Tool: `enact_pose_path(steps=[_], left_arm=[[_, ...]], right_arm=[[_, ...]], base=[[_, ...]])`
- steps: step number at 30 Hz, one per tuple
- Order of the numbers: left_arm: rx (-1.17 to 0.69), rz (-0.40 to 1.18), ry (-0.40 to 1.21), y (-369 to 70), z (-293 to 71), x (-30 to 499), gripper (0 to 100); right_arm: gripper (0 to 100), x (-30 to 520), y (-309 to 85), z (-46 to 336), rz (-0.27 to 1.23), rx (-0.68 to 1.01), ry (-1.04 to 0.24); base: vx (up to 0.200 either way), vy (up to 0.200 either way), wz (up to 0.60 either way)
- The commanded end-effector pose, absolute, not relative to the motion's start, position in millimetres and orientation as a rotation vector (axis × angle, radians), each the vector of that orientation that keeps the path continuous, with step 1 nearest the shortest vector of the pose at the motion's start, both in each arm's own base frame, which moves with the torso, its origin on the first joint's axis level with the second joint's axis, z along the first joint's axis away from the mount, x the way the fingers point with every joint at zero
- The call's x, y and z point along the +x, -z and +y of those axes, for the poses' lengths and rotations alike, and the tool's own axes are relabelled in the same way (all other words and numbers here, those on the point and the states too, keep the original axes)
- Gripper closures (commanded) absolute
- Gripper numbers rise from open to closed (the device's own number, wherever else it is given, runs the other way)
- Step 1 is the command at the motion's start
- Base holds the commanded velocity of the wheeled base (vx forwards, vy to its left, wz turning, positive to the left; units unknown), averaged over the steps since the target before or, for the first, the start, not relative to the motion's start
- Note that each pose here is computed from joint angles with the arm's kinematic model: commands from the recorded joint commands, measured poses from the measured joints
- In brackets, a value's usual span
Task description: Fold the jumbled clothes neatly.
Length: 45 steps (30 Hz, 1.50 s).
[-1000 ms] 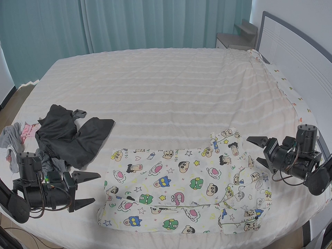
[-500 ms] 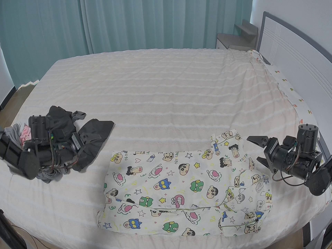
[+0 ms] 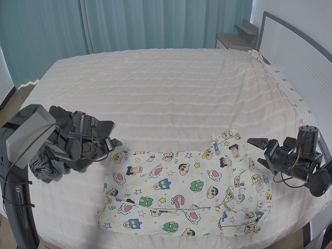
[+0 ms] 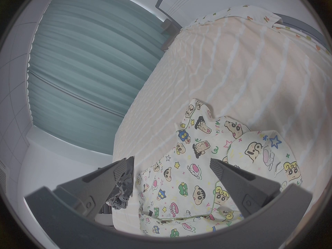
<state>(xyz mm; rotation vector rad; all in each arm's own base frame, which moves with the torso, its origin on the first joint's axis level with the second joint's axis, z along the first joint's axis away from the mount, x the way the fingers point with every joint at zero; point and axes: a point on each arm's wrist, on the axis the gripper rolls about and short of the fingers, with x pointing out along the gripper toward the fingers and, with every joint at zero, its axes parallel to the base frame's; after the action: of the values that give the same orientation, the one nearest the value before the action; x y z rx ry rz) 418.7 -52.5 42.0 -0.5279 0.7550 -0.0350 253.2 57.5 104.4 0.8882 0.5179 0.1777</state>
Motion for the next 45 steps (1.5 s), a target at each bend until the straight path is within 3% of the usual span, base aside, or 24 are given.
enact_pose_path(steps=[1,13,27,28,39,42,45], left_arm=[[-0.520,0.806,0.041,-15.5,-61.1,427.6,0],[-0.521,0.819,0.044,-5.5,-63.0,430.6,0],[-0.558,0.839,0.072,-5.8,-89.4,426.8,0],[-0.558,0.841,0.071,-5.8,-89.3,426.2,100],[-0.619,0.795,0.036,-33.1,-80.8,415.7,100],[-0.675,0.754,0.019,-54.1,-71.4,410.2,100],[-0.674,0.751,0.019,-55.4,-70.7,409.6,100]], right_arm=[[0,252.8,-101.7,57.9,0.530,0.886,-0.177],[0,252.0,-101.1,58.1,0.541,0.888,-0.191],[0,254.7,-94.4,58.3,0.564,0.887,-0.179],[0,255.3,-92.8,58.1,0.569,0.887,-0.175],[0,277.3,-78.3,39.1,0.569,0.851,-0.097],[0,318.3,-72.3,17.6,0.548,0.674,-0.065],[0,352.4,-65.9,15.3,0.578,0.634,-0.059]], base=[[0.000,0.000,0.00],[0.000,0.000,0.00],[0.000,0.000,0.00],[0.000,0.000,0.00],[0.000,0.000,0.00],[0.000,0.000,0.00],[0.000,0.000,0.00]])
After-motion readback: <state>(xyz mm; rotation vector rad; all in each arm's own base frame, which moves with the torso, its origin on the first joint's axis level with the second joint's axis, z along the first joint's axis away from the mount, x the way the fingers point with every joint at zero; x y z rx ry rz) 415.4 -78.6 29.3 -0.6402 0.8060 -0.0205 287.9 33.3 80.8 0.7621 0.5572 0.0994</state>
